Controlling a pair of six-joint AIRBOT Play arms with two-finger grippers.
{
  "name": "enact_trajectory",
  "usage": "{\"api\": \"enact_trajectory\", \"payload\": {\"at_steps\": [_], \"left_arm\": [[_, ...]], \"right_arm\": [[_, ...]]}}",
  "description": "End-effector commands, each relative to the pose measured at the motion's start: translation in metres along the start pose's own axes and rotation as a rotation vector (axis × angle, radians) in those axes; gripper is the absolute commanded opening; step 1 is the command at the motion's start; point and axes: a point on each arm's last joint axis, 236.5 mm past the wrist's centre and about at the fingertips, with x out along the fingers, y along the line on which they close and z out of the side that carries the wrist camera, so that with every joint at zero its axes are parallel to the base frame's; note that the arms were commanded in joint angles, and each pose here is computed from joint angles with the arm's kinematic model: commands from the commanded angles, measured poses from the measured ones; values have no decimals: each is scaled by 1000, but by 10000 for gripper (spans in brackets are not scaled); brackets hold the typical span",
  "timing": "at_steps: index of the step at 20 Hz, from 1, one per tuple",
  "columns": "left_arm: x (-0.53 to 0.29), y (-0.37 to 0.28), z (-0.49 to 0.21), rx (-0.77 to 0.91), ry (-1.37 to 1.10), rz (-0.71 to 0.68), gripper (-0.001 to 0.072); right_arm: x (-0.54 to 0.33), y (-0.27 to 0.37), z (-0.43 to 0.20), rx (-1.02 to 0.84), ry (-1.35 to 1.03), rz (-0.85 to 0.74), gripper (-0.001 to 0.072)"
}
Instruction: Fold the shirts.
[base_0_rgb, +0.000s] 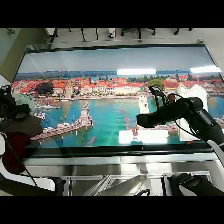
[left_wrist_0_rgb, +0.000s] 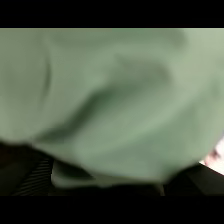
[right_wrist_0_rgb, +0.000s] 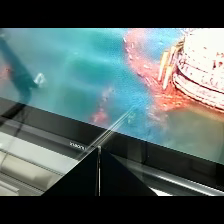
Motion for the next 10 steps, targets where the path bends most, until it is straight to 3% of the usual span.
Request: {"api": "enact_trajectory", "payload": {"at_steps": [1, 2, 3, 4, 5, 10], "left_arm": [[36, 7, 23, -18, 6, 14, 703], [36, 6, 28, -34, 11, 16, 702], [35, 7, 31, -44, 15, 19, 646], [33, 7, 33, -46, 23, 20, 352], [29, 8, 34, -49, 37, 22, 5], [-22, -3, 53, -75, 47, -21, 14]], "right_arm": [[0, 0, 0, 0, 0, 0, 20], [0, 0, 0, 0, 1, 0, 20], [1, 0, 0, 1, 2, 0, 20], [1, 0, 0, 1, 2, -1, 20], [2, -1, 0, 2, 4, -1, 21], [7, -3, -1, 9, 22, -7, 20]]}}
